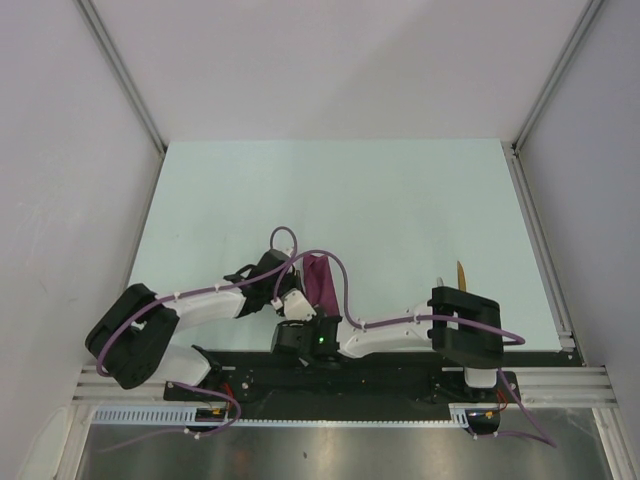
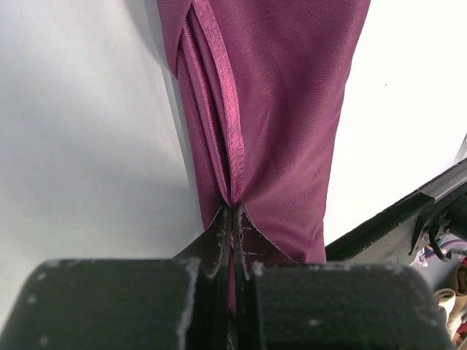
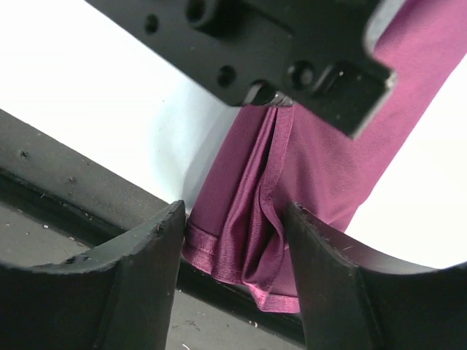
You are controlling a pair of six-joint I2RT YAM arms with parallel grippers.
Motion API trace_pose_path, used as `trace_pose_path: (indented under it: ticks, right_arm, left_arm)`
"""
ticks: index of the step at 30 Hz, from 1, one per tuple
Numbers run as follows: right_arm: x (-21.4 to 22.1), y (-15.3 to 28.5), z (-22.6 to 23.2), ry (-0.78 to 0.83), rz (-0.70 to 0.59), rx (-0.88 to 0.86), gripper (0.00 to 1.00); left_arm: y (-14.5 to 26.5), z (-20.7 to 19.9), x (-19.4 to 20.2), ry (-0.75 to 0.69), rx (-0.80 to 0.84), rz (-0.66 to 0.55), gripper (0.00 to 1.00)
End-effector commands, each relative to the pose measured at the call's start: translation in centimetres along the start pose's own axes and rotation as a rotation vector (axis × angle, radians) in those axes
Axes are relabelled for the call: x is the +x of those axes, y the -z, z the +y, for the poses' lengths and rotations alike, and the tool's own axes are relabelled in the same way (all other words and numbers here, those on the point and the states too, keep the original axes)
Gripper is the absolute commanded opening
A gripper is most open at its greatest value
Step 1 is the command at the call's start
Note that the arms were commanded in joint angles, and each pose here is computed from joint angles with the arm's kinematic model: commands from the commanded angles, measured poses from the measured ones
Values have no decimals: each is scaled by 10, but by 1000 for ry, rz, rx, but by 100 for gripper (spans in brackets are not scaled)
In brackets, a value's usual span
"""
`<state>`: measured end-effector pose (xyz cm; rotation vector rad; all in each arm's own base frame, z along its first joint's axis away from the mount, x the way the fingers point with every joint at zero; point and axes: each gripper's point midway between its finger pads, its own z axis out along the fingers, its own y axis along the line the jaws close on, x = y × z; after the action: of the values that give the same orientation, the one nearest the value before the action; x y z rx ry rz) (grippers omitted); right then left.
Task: Fold the napkin into a case and place the utensils inside
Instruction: Pick up the smaller rectangle-folded napkin from the center of the board.
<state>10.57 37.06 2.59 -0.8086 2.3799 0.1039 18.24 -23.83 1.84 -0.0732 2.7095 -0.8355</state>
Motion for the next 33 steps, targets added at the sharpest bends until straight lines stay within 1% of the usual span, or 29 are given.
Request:
trace_pose_path:
  ticks: [1,5,7,12,16,17,19,20,21,22,23,24,25,26,27,28,29,30,33]
  right_arm:
    - [-24,12,-4,33,-76,42,64]
    - [-16,3,-8,31,-48,49,64]
    - [-10,0,-5,27,-35,26,63]
    - [0,-9,-6,35,-9,37,57]
    - [2,-12,-8,38,-7,45,47]
    - [4,-13,-9,41,-4,50,43]
    - [5,-14,-12,41,-5,57,37]
    - [6,-15,-15,36,-5,66,31]
    - [4,-13,-16,32,-14,66,26]
    - [3,-12,-17,31,-20,69,21]
    - [1,-11,-18,26,-25,69,19]
    - [-2,-8,-19,19,-37,63,16]
    - [-4,-6,-20,15,-47,55,9]
    - [-7,-4,-20,7,-59,45,6]
    - [-10,0,-19,-6,-73,24,3]
    - [-12,2,-19,-12,-82,13,0]
    - [-15,4,-20,-24,-91,1,0]
    - [-19,6,-17,-42,-101,-28,0]
    - [-28,16,-19,-101,-130,-98,0]
  left_arm:
    - [2,2,0,-5,5,-7,0]
    - [5,2,-2,-5,3,-15,0]
    - [6,1,-2,-8,8,-18,0]
    - [7,-1,-4,-2,18,-24,0]
    - [9,-4,-4,-1,30,-20,0]
    - [9,-3,-5,2,31,-22,0]
    - [10,-3,-6,7,37,-28,3]
    - [11,-3,-6,14,39,-32,7]
    - [11,-2,-7,19,44,-36,17]
    - [13,-2,-11,29,51,-49,21]
    - [17,-4,-14,34,69,-59,27]
    - [19,-4,-17,41,75,-71,41]
    - [23,0,-25,59,76,-92,47]
    - [31,-4,-33,54,95,-128,52]
    - [36,-3,-37,59,94,-142,59]
    - [43,0,-48,73,92,-180,62]
    - [48,1,-51,73,88,-190,74]
    - [59,-5,-62,64,105,-237,77]
    - [70,-3,-72,68,78,-270,83]
